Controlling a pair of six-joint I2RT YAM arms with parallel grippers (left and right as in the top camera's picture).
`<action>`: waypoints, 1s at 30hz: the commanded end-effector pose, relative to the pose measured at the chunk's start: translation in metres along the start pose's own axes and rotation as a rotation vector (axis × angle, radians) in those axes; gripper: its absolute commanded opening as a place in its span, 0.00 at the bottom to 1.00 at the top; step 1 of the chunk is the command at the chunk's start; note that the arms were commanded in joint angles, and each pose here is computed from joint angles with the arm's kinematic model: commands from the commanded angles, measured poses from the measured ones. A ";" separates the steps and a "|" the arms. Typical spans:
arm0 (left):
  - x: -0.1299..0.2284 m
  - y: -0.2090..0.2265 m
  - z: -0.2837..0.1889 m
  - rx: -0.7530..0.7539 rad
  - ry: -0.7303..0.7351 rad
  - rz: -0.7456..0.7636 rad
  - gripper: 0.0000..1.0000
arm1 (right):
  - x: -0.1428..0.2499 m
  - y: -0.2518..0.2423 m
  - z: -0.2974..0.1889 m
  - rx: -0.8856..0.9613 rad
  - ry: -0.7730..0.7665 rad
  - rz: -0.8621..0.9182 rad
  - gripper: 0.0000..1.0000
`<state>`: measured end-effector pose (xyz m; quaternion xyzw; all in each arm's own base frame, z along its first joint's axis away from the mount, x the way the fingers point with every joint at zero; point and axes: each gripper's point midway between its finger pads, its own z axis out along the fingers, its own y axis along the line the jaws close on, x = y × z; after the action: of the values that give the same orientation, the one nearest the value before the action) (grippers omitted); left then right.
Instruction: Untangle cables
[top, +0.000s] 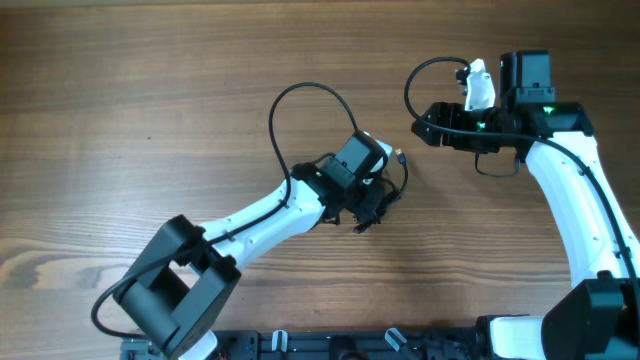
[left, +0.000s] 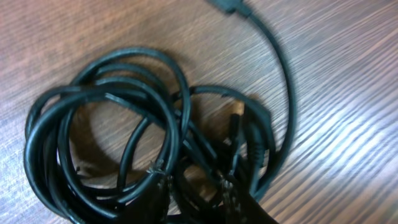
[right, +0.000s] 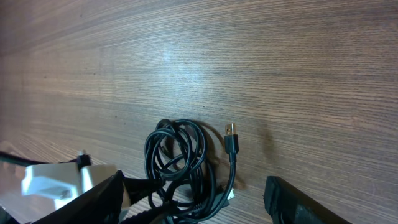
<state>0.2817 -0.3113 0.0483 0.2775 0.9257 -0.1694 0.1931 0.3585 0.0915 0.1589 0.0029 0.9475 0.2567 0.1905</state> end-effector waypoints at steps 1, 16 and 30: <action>-0.003 -0.002 0.004 -0.005 0.002 0.026 0.24 | -0.003 -0.003 0.001 0.010 -0.002 0.011 0.76; -0.010 -0.021 -0.012 0.080 0.012 0.077 0.39 | 0.001 -0.003 0.001 0.012 0.014 -0.003 0.78; 0.018 -0.021 0.009 0.067 0.115 0.126 0.34 | 0.006 -0.004 0.001 0.015 0.033 0.005 0.78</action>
<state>0.2612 -0.3229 0.0468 0.3341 0.9135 -0.1761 0.1516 0.3511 0.0910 0.1553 0.0070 0.9512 0.2549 0.1735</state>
